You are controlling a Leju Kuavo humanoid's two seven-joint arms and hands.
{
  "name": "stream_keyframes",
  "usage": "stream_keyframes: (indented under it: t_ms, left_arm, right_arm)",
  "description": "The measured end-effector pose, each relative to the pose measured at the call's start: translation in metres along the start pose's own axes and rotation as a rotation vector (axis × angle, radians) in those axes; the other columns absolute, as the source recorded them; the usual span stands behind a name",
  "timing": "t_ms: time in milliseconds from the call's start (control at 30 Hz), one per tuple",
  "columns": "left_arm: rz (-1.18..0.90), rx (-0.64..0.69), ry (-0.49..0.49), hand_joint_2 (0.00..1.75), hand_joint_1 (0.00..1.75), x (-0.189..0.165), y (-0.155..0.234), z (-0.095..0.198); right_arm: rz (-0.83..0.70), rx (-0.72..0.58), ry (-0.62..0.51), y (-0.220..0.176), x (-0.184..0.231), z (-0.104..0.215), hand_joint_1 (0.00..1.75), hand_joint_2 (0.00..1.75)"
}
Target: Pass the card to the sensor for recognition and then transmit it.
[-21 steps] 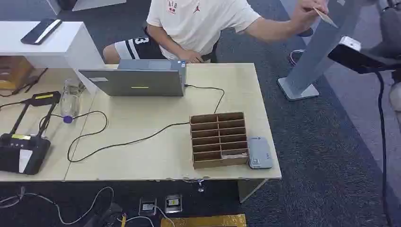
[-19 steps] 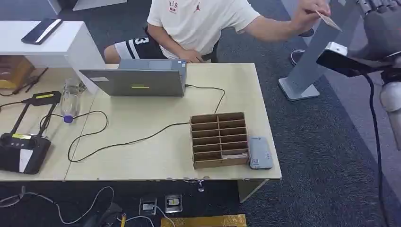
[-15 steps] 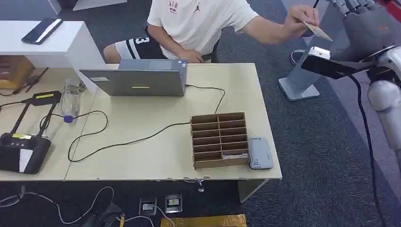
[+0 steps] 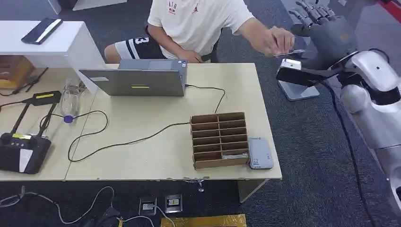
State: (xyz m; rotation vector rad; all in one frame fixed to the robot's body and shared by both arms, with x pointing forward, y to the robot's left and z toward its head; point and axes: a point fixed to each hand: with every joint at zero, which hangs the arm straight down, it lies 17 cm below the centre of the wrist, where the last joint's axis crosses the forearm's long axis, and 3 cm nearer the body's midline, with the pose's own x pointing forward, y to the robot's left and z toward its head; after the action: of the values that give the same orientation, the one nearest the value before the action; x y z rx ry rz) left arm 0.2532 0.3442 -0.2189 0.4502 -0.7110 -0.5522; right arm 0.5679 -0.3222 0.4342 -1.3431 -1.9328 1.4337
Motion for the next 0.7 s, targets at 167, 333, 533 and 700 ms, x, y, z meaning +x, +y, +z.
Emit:
stream_keyframes:
  t_ms: [167,333,533,700]
  left_arm:
    - [0.002,-0.001,0.002,0.00,0.00,-0.0009,-0.0005,0.0004]
    - [0.003,-0.003,0.003,0.00,0.00,-0.0011,-0.0012,0.0006]
    - [-0.005,-0.007,-0.002,0.00,0.00,-0.0002,-0.0018,0.0006]
    - [-0.009,-0.006,-0.004,0.00,0.00,0.0000,-0.0009,0.0002]
  right_arm:
    - [-0.030,0.005,0.007,0.0053,0.0023,-0.0020,1.75,1.75]
    - [-0.037,0.009,0.009,0.0071,0.0026,-0.0034,1.75,1.75]
    - [-0.051,0.011,0.016,0.0094,0.0010,-0.0028,1.75,1.75]
    - [-0.062,0.013,0.025,0.0116,0.0000,-0.0017,1.75,1.75]
